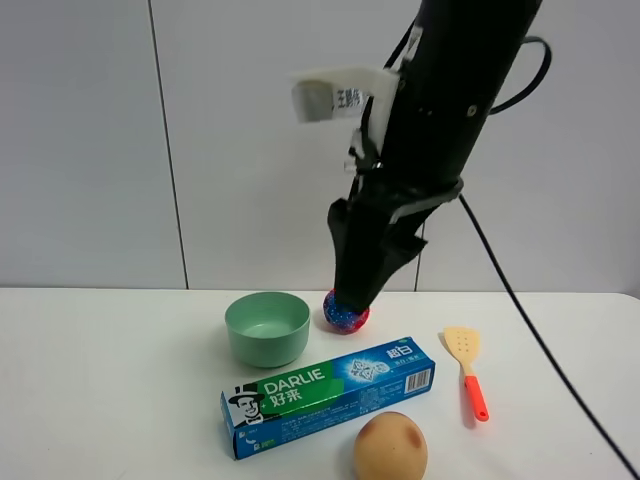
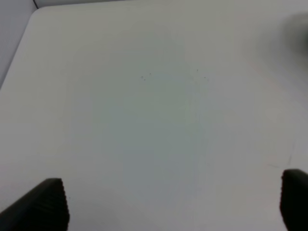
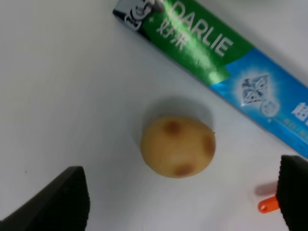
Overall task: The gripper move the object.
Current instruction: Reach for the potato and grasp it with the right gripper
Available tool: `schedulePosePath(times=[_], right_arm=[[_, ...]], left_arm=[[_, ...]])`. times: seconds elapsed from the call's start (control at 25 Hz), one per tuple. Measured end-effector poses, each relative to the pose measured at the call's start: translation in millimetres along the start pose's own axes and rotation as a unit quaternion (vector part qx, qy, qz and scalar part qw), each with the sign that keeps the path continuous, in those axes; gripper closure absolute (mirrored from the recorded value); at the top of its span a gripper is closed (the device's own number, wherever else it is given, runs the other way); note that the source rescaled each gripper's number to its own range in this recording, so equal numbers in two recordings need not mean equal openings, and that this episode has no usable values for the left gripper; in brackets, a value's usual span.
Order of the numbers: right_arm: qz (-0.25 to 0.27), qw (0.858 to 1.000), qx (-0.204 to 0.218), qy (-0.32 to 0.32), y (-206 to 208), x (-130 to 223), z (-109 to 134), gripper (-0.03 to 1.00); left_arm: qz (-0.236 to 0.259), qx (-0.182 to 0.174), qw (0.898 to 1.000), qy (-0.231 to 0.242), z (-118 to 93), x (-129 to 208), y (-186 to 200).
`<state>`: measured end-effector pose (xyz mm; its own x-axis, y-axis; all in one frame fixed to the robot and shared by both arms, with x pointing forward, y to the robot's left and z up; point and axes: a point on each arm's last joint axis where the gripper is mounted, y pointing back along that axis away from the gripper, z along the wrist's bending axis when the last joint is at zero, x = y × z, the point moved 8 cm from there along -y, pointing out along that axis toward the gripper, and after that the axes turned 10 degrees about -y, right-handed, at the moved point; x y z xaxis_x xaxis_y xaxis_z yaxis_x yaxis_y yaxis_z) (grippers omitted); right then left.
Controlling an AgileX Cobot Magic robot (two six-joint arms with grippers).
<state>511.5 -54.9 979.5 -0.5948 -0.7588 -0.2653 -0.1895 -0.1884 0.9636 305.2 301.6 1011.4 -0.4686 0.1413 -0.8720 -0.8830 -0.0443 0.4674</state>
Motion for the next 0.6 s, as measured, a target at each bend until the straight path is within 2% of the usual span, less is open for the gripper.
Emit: schedulePosePath(times=[0.2, 0.36, 0.52, 0.6], right_arm=[[0.082, 0.996, 0.029, -0.016, -33, 15, -7, 0.08], [0.120, 0.992, 0.045, -0.018, -49, 35, -11, 0.08], [0.131, 0.991, 0.034, -0.016, -75, 54, -5, 0.01], [0.110, 0.993, 0.028, -0.019, -84, 54, -2, -0.02]], left_arm=[[0.000, 0.000, 1.000, 0.000, 0, 0, 0], [0.000, 0.000, 1.000, 0.000, 0, 0, 0], [0.000, 0.000, 1.000, 0.000, 0, 0, 0], [0.000, 0.000, 1.000, 0.000, 0, 0, 0]])
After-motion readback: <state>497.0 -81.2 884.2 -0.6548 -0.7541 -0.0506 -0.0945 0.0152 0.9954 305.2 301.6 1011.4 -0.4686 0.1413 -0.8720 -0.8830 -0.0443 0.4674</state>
